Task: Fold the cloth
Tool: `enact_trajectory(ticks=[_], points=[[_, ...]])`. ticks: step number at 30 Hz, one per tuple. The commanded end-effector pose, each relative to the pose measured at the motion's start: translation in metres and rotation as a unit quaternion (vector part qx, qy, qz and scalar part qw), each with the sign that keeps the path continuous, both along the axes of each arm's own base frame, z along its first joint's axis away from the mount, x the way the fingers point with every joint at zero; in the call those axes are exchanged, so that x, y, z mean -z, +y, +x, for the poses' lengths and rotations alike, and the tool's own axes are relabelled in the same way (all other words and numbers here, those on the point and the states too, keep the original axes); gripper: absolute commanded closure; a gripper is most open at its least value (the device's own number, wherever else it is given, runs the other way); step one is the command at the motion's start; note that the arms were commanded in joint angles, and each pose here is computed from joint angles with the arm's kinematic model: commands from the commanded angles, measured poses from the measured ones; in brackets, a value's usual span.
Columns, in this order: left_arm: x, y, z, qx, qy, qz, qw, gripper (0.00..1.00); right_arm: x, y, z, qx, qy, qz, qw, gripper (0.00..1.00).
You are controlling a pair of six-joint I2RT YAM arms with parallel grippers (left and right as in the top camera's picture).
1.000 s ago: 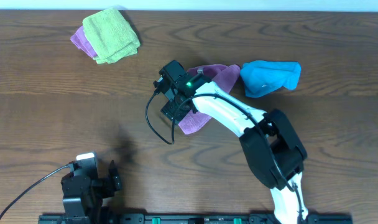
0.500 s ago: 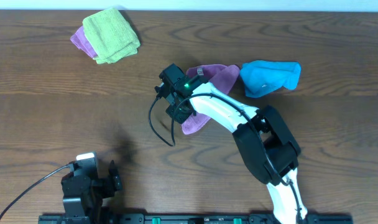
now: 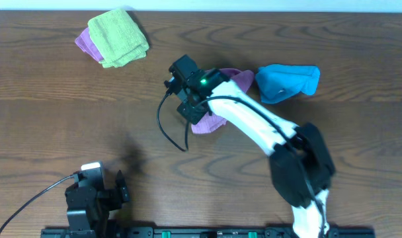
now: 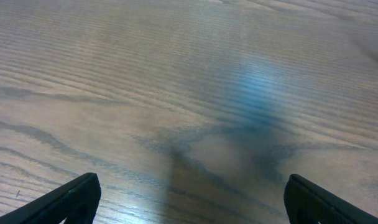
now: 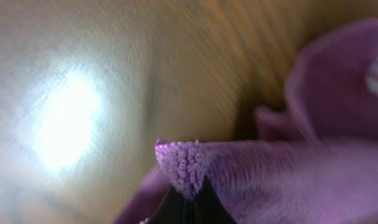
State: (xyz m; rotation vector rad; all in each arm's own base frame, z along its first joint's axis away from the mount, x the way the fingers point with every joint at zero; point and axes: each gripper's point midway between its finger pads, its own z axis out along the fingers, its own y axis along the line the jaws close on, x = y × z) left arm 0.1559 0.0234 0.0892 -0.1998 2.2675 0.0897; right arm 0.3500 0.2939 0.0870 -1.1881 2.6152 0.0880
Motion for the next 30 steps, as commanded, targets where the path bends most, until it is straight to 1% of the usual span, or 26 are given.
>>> enact_trajectory(ticks=[1,9,14,19,24,27,30], points=[[0.016,0.002,-0.009,-0.003,0.032,0.007,0.999,0.05,-0.033,-0.008,-0.003,0.028,-0.021,0.002,0.999,0.99],[0.016,0.003,-0.009,-0.004,0.032,0.008,0.999,0.05,-0.043,-0.037,-0.036,0.085,0.033,-0.030,0.995,0.98],[0.016,0.004,-0.009,-0.007,0.032,0.011,0.999,0.05,-0.050,-0.059,-0.047,0.110,0.034,-0.033,0.993,0.98],[0.016,0.004,-0.009,-0.006,0.032,0.010,0.999,0.05,-0.051,-0.091,-0.060,0.134,0.022,-0.009,0.991,0.99],[0.013,0.006,-0.008,-0.011,0.027,0.015,0.999,0.05,-0.035,-0.117,-0.075,0.171,0.034,0.034,0.984,0.98],[0.003,-0.001,0.003,0.004,-0.004,0.001,1.000,0.05,-0.016,-0.140,-0.084,0.224,0.050,0.032,0.973,0.98],[0.003,-0.008,0.004,0.020,-0.006,-0.012,1.000,0.05,0.003,-0.155,-0.091,0.277,0.063,0.033,0.958,0.99]])
